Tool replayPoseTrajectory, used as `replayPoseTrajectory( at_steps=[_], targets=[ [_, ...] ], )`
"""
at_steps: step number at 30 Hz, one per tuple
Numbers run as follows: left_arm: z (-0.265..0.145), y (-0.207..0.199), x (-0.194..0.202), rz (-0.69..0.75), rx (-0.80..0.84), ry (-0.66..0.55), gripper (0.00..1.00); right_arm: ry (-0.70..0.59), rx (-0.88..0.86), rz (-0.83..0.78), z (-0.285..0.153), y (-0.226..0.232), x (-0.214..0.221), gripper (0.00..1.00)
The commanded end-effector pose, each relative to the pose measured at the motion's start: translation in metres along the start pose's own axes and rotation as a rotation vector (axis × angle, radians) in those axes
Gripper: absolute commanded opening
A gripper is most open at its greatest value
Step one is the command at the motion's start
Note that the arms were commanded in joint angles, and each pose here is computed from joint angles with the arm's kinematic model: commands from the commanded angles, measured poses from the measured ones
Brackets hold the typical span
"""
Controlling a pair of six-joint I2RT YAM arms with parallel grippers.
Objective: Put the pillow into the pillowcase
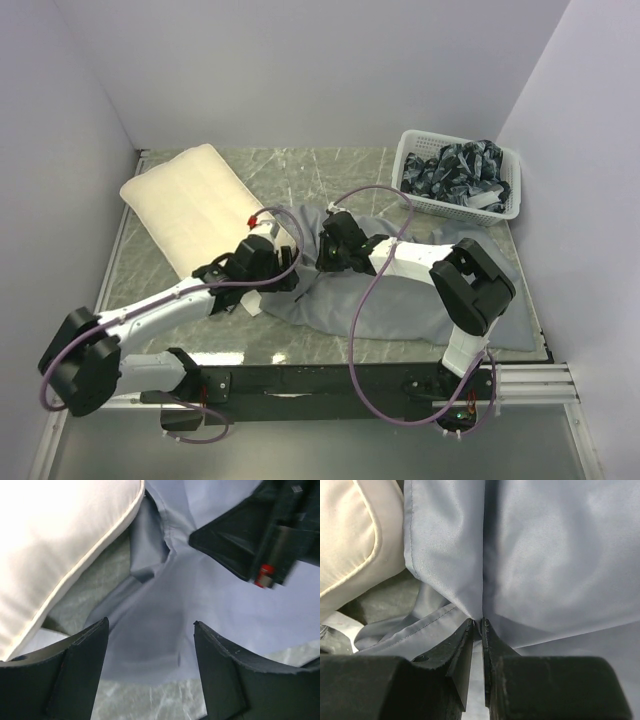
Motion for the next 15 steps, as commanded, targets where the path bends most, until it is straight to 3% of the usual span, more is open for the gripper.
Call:
replayPoseTrajectory(
  at_steps=[1, 8, 15],
  targets=[
    [0.022, -0.011, -0.015, 0.059, 0.032, -0.038, 0.72, -0.016, -0.044, -0.009, 0.002, 0.016, -0.010, 0.20],
    [0.033, -0.028, -0.021, 0.068, 0.150, -0.075, 0.63, -0.007, -0.038, -0.008, 0.005, 0.013, -0.008, 0.20],
    [0.026, -0.038, -0.012, 0.076, 0.268, -0.071, 0.31, -0.016, -0.050, -0.002, 0.003, 0.015, -0.010, 0.21]
  ],
)
Point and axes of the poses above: each gripper's point midway between its finger pads, its own z axis out along the fingers, its own y axis along the line the jaws close on, x = y × z, the point moved 5 cm from there along -z, back along the fingers, and after that the axes turned 8 degrees about z, right-handed, at the moved point
